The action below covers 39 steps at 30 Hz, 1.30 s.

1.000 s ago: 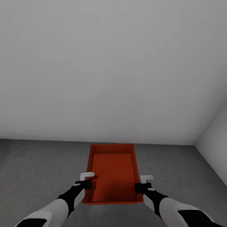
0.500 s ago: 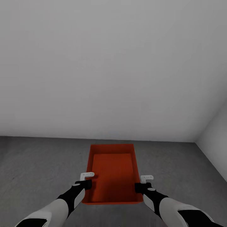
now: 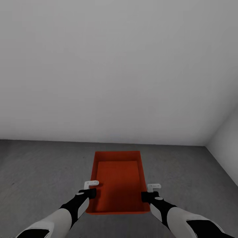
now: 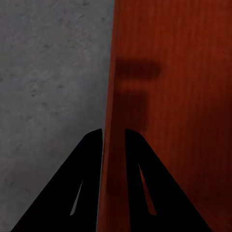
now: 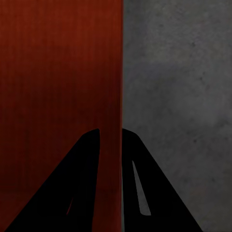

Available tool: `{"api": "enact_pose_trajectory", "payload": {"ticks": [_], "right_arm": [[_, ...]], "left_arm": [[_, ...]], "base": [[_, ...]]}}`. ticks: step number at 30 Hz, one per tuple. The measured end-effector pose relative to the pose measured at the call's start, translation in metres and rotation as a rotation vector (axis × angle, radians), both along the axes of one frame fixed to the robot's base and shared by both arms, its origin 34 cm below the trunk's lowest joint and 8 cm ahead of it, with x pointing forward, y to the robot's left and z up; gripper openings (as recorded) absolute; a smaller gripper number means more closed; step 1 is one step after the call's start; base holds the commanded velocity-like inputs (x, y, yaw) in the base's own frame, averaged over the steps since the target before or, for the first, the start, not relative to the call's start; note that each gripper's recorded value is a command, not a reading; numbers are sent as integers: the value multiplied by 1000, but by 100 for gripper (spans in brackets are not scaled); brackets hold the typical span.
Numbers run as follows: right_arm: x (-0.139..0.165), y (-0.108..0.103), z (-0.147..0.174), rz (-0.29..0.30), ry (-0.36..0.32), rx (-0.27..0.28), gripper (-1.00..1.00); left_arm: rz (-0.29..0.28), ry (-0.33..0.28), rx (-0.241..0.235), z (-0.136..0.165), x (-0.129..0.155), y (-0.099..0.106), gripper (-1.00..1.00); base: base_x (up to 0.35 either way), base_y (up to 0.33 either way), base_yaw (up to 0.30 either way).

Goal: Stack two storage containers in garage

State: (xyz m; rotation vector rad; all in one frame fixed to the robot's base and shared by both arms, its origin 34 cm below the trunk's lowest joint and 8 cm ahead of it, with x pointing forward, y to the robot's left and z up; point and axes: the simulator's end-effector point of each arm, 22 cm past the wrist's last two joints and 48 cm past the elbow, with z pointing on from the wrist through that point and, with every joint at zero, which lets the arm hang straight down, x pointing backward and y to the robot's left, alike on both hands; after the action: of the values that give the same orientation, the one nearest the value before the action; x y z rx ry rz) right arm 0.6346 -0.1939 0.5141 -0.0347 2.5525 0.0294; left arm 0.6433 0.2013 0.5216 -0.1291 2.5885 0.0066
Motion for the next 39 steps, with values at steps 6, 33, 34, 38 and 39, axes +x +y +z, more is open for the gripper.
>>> {"api": "enact_pose_trajectory", "payload": {"ticks": [6,33,34,38,39], "right_arm": [[-3,0,-13,0,9,0,-100],[-17,0,-34,-1,52,0,-100],[-17,0,-35,0,54,0,-100],[-19,0,-38,0,60,0,-100],[-20,0,-39,0,62,0,-100]], "left_arm": [[0,9,0,-13,-3,0,-100],[0,52,0,-35,-16,0,-100],[0,54,0,-36,-17,0,-100],[0,60,0,-39,-19,0,-100],[0,62,0,-39,-19,0,-100]], "base": [[0,0,0],[0,0,0],[0,0,0],[0,0,0],[0,0,0]]}}
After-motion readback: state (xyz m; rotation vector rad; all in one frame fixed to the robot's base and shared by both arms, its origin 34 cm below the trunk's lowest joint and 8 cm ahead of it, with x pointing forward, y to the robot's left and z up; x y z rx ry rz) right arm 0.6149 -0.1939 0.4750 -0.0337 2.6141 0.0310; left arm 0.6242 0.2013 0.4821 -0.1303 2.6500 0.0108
